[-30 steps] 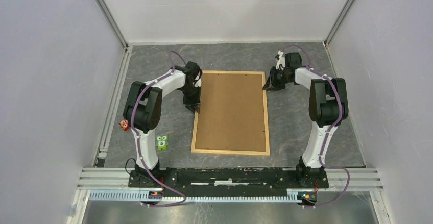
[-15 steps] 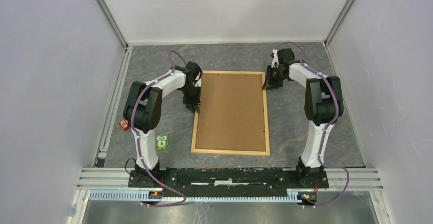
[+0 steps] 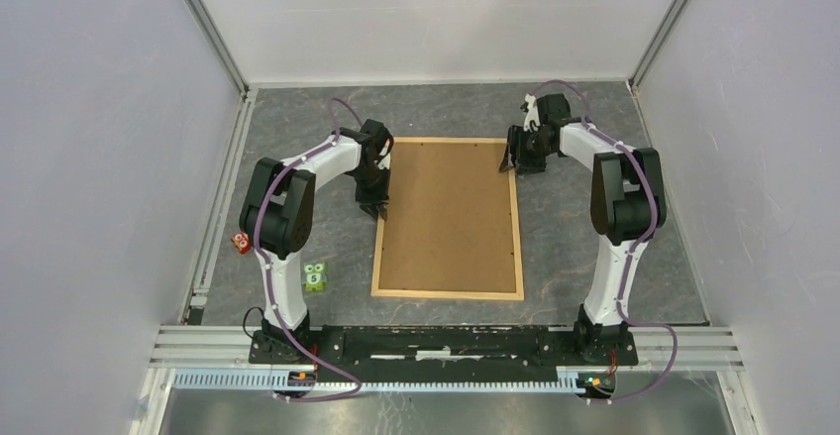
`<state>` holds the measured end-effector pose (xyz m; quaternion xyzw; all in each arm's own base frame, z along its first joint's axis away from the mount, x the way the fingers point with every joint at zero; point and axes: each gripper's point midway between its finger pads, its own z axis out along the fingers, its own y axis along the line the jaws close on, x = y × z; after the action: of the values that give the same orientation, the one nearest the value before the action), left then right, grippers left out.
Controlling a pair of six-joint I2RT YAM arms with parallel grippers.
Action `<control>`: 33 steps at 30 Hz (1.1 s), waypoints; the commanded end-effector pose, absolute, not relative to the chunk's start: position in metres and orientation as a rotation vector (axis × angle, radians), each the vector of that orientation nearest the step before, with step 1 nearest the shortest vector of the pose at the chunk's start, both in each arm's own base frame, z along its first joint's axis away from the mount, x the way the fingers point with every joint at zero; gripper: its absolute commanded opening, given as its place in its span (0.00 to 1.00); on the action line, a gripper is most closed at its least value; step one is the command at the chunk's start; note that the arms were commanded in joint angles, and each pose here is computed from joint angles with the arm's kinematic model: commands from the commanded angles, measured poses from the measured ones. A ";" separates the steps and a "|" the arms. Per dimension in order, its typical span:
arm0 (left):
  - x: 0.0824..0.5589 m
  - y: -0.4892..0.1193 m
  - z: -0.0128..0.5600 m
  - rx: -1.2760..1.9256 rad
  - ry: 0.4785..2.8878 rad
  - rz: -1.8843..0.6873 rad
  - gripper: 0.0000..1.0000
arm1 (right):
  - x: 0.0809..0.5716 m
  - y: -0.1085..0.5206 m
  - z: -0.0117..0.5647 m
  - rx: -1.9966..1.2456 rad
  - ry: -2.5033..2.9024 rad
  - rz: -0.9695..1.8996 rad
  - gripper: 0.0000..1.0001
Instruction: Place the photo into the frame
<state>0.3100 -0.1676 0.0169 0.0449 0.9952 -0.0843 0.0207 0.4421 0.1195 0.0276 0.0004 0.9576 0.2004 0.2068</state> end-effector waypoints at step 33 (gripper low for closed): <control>0.294 -0.153 -0.015 0.260 3.152 -0.138 0.06 | 0.452 0.102 0.026 -0.057 2.685 0.368 0.24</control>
<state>0.3100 -0.1676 0.0169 0.0449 0.9952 -0.0843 0.0207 0.4433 0.1091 0.0270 -0.0233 0.9643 0.1596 0.2099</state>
